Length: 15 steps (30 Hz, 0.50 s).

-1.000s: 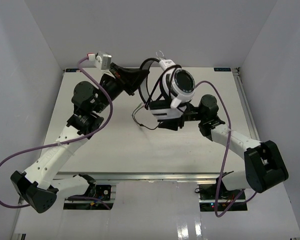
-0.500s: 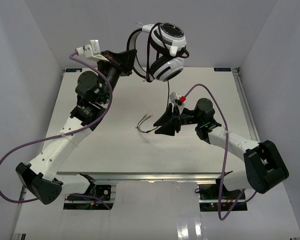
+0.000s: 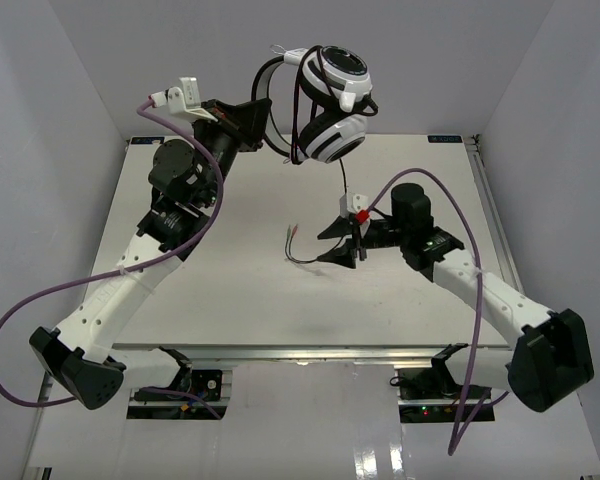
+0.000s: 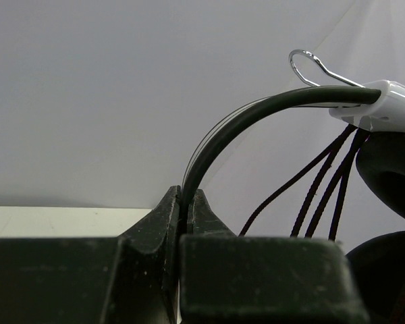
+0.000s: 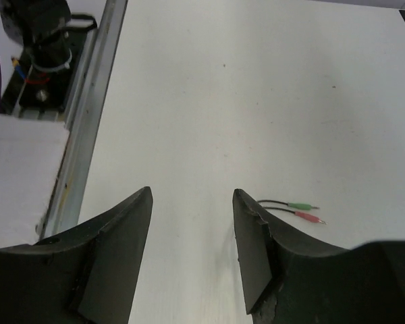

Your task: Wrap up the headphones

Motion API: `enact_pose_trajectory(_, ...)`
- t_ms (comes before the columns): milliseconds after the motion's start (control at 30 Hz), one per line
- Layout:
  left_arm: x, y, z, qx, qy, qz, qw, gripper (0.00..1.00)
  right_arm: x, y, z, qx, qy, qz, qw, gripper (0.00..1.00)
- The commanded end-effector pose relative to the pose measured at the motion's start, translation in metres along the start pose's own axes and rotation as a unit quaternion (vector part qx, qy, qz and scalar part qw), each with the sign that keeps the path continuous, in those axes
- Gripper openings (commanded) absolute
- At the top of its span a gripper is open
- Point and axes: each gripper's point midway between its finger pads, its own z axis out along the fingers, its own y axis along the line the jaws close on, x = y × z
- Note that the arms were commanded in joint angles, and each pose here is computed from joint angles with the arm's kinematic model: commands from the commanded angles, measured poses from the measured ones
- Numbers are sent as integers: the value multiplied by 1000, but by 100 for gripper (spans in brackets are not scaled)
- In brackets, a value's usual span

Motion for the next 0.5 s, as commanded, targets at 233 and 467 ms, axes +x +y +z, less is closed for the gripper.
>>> enact_pose_trajectory(233, -55, -23, -20, 20, -61, -18, 998, 0, -7, -98, -60, 306, 29, 64, 949, 78)
enact_pose_trajectory(467, -55, -23, -23, 19, -60, -18, 998, 0, -7, -114, -54, 319, 9, 52, 946, 94)
